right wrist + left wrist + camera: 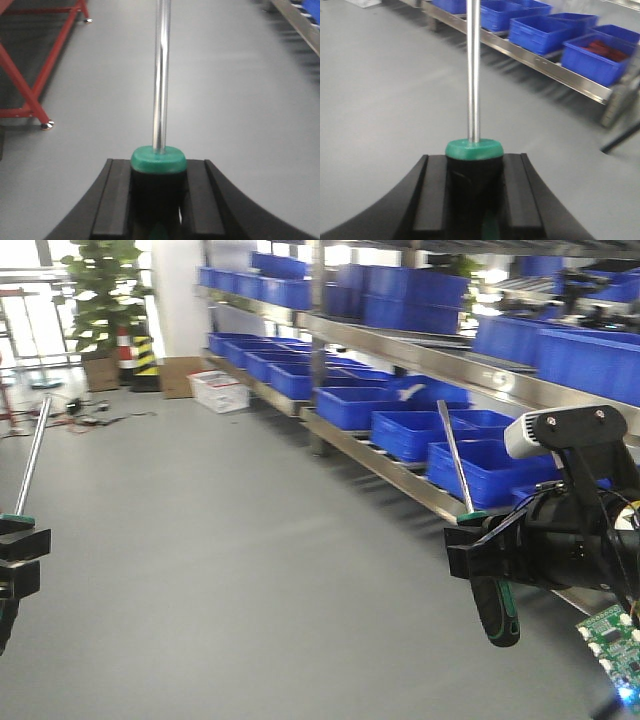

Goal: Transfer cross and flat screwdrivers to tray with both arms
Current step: 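Drive along the blue-bin shelves toward the grey tray station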

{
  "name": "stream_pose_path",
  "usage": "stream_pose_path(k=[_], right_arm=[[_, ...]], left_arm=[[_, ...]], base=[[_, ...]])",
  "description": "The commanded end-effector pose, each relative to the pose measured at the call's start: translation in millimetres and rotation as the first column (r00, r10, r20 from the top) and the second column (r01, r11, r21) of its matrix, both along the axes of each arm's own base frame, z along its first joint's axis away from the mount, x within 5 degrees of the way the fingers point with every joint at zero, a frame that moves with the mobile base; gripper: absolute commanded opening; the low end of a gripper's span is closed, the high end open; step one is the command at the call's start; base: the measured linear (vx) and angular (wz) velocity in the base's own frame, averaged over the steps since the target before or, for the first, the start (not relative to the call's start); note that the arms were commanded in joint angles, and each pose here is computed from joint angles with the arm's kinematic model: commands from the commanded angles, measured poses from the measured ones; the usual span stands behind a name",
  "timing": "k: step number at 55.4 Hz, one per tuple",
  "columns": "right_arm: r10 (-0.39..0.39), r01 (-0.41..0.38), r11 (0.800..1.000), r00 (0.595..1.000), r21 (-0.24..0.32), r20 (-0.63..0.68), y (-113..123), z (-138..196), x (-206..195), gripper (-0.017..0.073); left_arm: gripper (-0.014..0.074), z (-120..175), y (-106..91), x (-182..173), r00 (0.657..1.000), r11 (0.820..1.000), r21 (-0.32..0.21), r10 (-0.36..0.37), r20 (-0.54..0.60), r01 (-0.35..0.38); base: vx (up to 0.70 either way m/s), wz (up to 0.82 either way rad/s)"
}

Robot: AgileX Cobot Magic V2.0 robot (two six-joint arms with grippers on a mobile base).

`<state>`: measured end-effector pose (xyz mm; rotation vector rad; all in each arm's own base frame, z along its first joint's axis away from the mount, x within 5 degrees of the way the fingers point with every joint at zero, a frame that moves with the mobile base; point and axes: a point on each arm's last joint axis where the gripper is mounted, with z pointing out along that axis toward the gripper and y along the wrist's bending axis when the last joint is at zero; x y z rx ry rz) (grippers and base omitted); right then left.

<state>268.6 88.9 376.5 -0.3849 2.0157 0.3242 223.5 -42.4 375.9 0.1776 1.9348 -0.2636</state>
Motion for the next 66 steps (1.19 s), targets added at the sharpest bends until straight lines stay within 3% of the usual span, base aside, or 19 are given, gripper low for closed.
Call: stream_pose_path(k=[1,28,66], right_arm=[[-0.033,0.027,0.999,0.991,0.047,0.133,-3.7,26.2,-4.0,-0.0008],[-0.033,0.027,0.999,0.991,0.047,0.133,-3.7,26.2,-4.0,-0.0008],[-0.033,0.027,0.999,0.991,0.047,0.133,-3.7,26.2,-4.0,-0.0008]], left_arm=[[-0.0006,20.3,1.4,-1.7,0.993,0.999,-0.042,0.032,0.117,-0.027],[-0.0006,20.3,1.4,-1.7,0.993,0.999,-0.042,0.032,0.117,-0.027],[-0.0006,20.3,1.4,-1.7,0.993,0.999,-0.042,0.032,0.117,-0.027]], base=[[0.45,0.62],[0.46,0.5],[0.5,0.13]])
